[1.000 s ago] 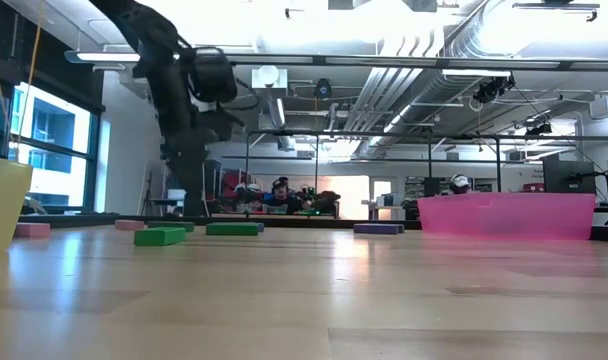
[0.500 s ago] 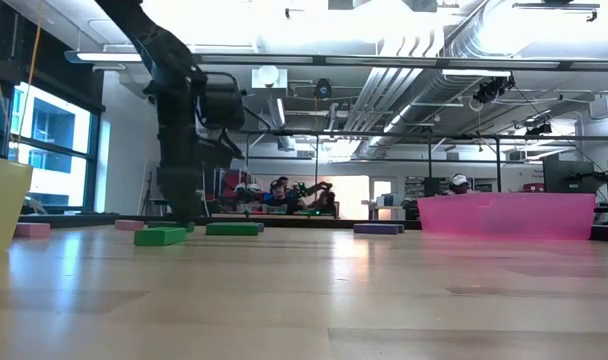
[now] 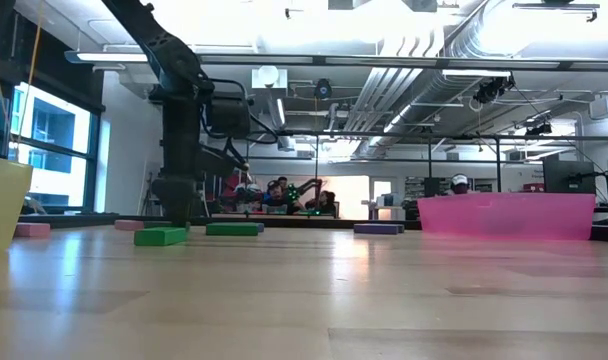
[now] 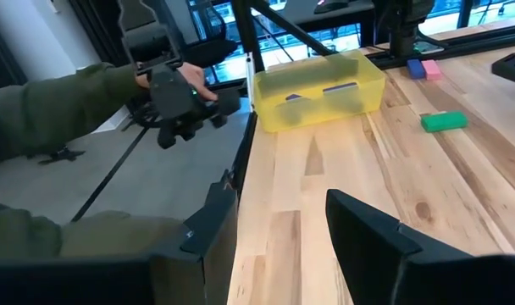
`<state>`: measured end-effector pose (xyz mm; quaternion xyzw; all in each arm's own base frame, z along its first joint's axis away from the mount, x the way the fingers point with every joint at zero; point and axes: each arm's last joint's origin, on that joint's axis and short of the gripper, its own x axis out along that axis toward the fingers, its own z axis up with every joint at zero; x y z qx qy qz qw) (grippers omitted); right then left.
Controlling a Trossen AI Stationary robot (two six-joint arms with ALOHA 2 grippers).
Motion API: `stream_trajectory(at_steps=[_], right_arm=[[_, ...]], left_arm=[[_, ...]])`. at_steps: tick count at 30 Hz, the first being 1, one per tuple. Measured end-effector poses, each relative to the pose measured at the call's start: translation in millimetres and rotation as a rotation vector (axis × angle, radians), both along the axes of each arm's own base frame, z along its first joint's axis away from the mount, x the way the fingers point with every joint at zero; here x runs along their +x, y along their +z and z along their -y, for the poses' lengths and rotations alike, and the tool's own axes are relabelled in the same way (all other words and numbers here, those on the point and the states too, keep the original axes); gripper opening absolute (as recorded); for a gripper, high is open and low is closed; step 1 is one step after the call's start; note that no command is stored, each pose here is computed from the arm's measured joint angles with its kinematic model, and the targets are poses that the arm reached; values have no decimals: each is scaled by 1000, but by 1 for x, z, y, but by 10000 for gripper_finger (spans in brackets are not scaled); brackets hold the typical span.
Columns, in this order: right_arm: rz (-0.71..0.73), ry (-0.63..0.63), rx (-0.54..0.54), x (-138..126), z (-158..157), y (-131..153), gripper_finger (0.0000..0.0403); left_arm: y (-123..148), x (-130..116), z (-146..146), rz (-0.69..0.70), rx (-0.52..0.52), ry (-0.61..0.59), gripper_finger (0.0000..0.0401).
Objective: Sort blocks
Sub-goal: Put the green into the pink bin
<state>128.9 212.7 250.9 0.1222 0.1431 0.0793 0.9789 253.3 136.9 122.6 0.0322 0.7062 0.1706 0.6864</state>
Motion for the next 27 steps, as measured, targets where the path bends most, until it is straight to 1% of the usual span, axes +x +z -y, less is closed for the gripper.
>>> stream_trajectory(at_steps=[5,8,10,12,16,19,21,24,25,27], right_arm=[[-10,-31,-16,6,4,-2,167],[-21,-40,-20,10,6,-4,167],[-26,-48,-19,13,8,-4,167],[-35,-42,-21,15,8,-5,167],[-52,-37,-12,19,9,-8,167],[-57,-35,-13,19,9,-9,167],[-57,-33,-13,19,9,-9,167],[-53,-48,-21,20,9,-10,167],[-52,-60,-35,22,9,-11,167],[-64,-75,-113,27,8,-19,167]], left_arm=[[4,7,5,0,2,-11,86],[13,17,9,4,20,-5,61],[18,27,13,42,11,-9,62],[26,39,20,103,8,-25,75],[39,53,33,131,17,-58,103],[51,65,49,159,27,-107,109],[58,70,59,167,22,-125,106],[69,81,74,212,35,-156,88],[74,85,79,232,38,-167,80],[82,93,91,298,28,-187,66]])
